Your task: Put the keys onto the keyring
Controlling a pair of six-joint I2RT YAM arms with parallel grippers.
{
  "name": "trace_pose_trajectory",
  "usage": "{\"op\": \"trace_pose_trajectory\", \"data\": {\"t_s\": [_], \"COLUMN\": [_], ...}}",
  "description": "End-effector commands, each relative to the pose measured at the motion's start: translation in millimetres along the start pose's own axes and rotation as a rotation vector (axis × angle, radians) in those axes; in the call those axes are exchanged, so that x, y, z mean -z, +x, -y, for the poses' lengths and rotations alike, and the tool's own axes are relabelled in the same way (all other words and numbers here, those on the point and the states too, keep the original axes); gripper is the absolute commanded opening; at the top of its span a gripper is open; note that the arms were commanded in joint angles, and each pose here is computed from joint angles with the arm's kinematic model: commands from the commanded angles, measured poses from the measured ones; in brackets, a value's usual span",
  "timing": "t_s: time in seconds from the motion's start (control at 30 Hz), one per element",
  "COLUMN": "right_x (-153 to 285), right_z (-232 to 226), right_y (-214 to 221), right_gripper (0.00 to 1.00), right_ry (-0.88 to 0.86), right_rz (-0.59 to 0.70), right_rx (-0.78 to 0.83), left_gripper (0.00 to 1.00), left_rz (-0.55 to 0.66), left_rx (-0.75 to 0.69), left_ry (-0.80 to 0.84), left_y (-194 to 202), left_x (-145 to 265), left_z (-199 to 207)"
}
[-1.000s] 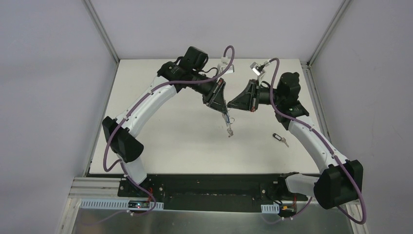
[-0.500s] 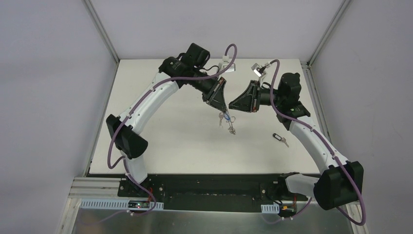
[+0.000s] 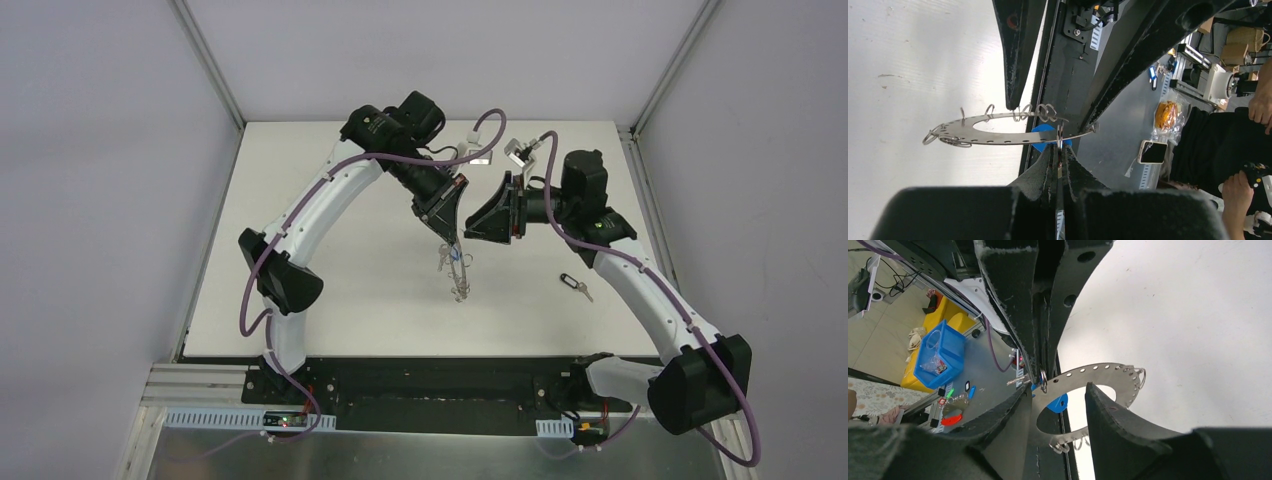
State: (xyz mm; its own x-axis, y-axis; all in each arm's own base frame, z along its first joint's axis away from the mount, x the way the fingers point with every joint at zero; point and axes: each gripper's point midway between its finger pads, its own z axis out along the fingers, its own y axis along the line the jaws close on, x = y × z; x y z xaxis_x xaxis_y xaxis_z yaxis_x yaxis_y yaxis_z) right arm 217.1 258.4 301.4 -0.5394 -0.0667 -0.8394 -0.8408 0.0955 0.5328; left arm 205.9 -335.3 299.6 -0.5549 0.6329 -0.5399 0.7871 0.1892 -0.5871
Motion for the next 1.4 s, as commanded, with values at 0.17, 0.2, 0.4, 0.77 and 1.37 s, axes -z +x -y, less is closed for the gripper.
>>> {"op": "trace_pose_trajectory", "data": {"t_s": [0.17,0.2,0.4,0.77,1.37], "right_x": [-8,-9,-13,-6,4], "right_z": [-10,-11,-11,-15,-11], "right_y": [-11,-11,-12,-23,-44], "right_gripper": [0.44,0.43,0.24,0.0,0.0], "right_ry": [-0.037,-0.04,-0.061,-0.049,-0.042], "right_rz": [0.006,0.004,0.002,0.027,0.12], "right_rx": [0.078,0.075,0.06,0.077,-0.003], "left_gripper": [0.0,0.0,0.0,0.15,0.29], "left_rz": [-0.003,-0.003,-0.01,0.071,0.365], "left_rx": [-0.015,-0.014,-0.012,-0.074,-0.044], "left_ry": [0.048,0.05,0.054,0.057,0.153], "left_y": [-3,-3,-2,-8,-49], "left_x": [-4,-4,-6,4,24], "left_z": [14,14,14,14,7]}}
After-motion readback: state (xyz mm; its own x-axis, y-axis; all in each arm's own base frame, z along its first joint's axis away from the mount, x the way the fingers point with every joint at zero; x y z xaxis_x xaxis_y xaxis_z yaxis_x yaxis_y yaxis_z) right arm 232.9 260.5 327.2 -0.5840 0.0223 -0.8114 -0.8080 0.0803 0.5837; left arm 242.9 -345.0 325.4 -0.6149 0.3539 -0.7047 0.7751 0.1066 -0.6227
